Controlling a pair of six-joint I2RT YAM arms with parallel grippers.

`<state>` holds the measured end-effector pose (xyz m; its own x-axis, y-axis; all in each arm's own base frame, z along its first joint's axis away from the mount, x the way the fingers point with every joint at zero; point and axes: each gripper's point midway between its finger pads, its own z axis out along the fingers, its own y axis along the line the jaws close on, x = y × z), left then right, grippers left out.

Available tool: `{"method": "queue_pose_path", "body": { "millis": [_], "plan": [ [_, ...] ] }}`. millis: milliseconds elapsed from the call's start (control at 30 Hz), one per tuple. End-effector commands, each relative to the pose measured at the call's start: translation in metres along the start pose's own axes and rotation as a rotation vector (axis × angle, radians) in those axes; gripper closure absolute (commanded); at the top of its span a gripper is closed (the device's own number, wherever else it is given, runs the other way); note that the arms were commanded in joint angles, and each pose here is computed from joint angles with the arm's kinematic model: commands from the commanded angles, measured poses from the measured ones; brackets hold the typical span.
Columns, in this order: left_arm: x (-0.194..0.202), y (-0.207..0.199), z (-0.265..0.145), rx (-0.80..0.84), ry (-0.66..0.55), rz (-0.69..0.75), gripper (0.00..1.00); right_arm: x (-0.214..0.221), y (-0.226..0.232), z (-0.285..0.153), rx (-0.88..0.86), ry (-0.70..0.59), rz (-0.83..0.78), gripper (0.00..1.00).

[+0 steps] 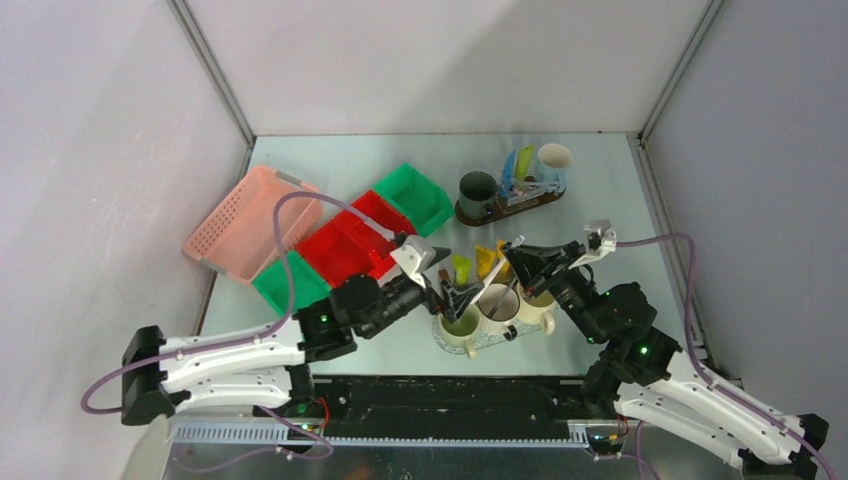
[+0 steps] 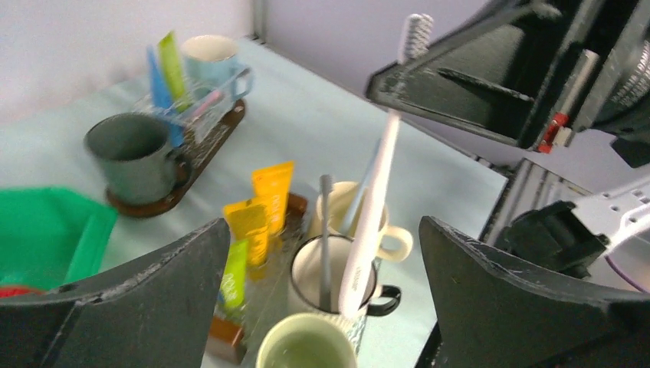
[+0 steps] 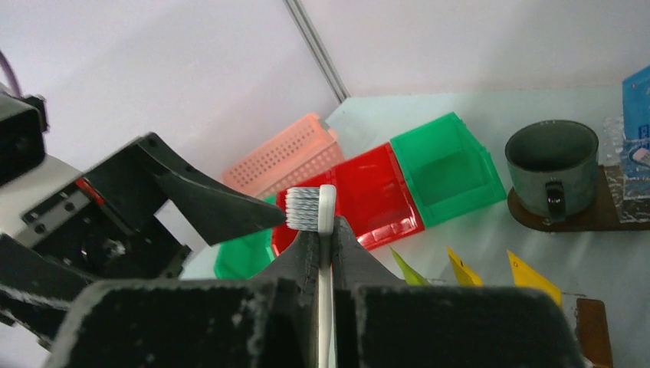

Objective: Prepare toiletry sets of a toothbrush and toothpaste on the tray
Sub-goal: Pick up the toothbrush from the storage box, then place the toothbrush in the cup.

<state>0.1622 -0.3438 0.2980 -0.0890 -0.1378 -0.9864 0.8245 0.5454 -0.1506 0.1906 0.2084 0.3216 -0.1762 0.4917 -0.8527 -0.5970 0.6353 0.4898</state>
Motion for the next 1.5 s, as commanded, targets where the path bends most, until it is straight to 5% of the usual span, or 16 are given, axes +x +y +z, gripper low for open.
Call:
{"method": "queue_pose_path", "body": {
  "millis": [0, 300, 833, 1467],
  "plan": [
    [0.001, 0.044, -0.029, -0.221, 0.014, -0.057, 0.00, 0.004, 0.004, 0.009, -0.032, -0.032, -0.038, 1.00],
    [0.000, 0.124, -0.100, -0.609, 0.047, -0.225, 0.00, 0.050, -0.016, 0.013, 0.062, -0.070, -0.061, 1.00],
    [-0.005, 0.162, -0.145, -0.859, 0.001, -0.297, 0.01, 0.121, -0.045, -0.006, 0.213, -0.037, -0.068, 0.99],
    [-0.004, 0.175, -0.168, -0.931, -0.026, -0.308, 0.02, 0.121, -0.047, -0.040, 0.248, 0.041, -0.069, 0.40]
  ]
}}
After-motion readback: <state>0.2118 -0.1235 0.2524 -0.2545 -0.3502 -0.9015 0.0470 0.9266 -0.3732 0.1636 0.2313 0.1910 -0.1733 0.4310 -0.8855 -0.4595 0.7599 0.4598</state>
